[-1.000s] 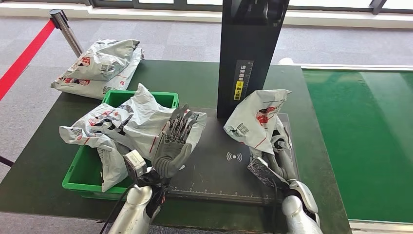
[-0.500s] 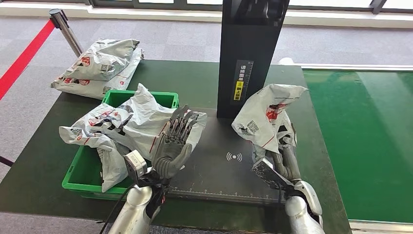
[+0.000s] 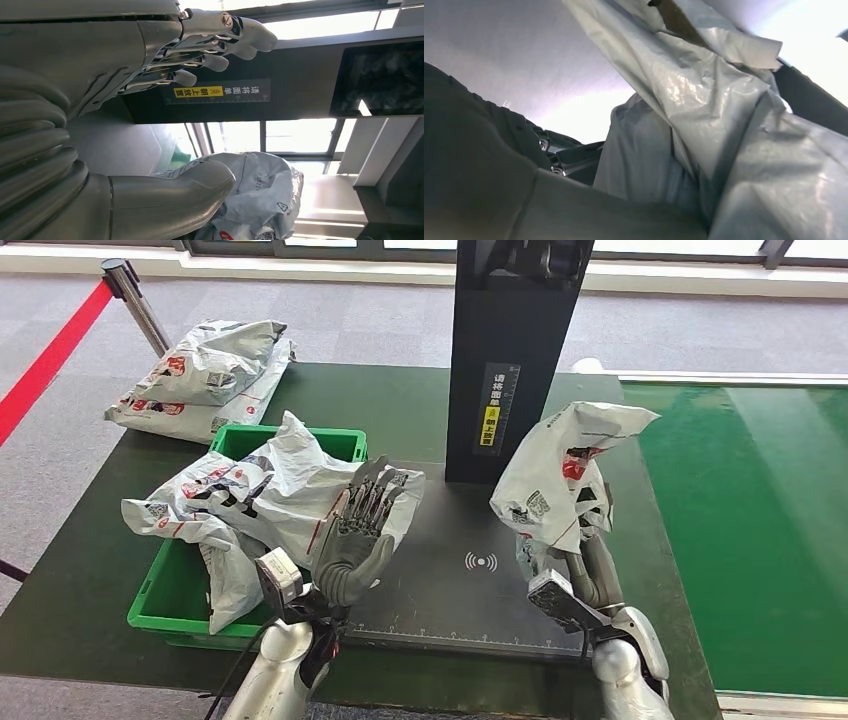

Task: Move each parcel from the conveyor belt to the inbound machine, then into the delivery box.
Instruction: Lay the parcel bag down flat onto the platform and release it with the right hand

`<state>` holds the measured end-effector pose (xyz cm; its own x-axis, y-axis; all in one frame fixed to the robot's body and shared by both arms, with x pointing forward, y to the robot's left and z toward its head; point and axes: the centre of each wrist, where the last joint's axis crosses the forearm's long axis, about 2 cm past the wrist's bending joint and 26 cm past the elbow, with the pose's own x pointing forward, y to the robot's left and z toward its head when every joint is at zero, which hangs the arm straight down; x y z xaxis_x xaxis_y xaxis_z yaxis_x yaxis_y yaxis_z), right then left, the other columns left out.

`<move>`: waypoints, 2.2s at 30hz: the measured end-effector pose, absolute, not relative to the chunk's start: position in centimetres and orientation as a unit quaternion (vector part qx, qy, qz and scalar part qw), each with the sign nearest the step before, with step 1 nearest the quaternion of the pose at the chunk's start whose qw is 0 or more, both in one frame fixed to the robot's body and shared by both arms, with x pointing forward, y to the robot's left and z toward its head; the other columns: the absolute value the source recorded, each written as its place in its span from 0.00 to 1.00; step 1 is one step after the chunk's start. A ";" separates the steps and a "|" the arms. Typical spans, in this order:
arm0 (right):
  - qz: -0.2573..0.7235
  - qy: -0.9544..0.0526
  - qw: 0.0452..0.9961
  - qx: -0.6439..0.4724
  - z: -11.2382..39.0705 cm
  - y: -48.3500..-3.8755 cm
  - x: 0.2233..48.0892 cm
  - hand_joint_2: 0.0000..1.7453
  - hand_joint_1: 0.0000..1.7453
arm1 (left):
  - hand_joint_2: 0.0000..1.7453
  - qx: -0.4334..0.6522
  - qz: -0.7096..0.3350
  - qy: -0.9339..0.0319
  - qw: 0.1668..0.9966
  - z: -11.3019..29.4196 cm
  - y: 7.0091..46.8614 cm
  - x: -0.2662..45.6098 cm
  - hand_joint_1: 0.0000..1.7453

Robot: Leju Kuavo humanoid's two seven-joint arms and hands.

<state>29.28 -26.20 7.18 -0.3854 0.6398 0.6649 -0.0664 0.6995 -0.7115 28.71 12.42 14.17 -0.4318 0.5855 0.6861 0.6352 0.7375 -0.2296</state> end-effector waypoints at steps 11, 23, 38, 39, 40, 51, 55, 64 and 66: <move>0.407 -0.743 0.486 -0.215 6.4 -25.4 28.5 0.00 0.00 | 1.00 -0.361 -0.035 -0.843 0.397 13.9 12.3 28.7 0.00; 0.437 -0.699 0.493 -0.276 6.1 -25.0 28.0 1.00 0.00 | 1.00 -0.363 -0.036 -0.842 0.397 13.9 12.3 28.7 0.00; 0.458 -0.662 0.504 -0.313 5.6 -24.9 27.8 1.00 0.00 | 1.00 -0.364 -0.037 -0.842 0.397 13.9 12.3 28.7 0.00; 0.459 -0.661 0.504 -0.313 5.6 -24.9 27.8 1.00 0.00 | 1.00 -0.364 -0.037 -0.842 0.397 13.9 12.3 28.7 0.00; 0.459 -0.661 0.504 -0.314 5.6 -24.9 27.8 1.00 0.00 | 1.00 -0.364 -0.037 -0.842 0.397 13.9 12.3 28.7 0.00; 0.256 -0.778 0.397 -0.413 9.3 -25.6 28.4 1.00 0.00 | 1.00 -0.184 -0.121 -0.889 0.402 14.9 12.4 29.0 0.00; 0.171 -0.798 0.355 -0.456 11.3 -26.3 28.5 1.00 0.00 | 1.00 -0.073 -0.188 -0.901 0.384 15.8 11.1 29.0 0.00; 0.055 -0.813 0.276 -0.509 16.3 -27.4 28.2 1.00 0.00 | 1.00 0.111 -0.299 -0.848 0.424 13.7 6.0 29.9 0.00; 0.039 -0.815 0.269 -0.512 16.9 -27.6 28.1 1.00 0.00 | 1.00 0.143 -0.328 -0.828 0.432 13.4 5.0 30.2 0.00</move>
<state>28.10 -27.60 16.87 -0.3300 0.8559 0.3982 0.8139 0.4716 -0.3392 30.18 5.04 13.37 -0.5857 -0.5205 0.6213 0.0463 0.7438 0.6668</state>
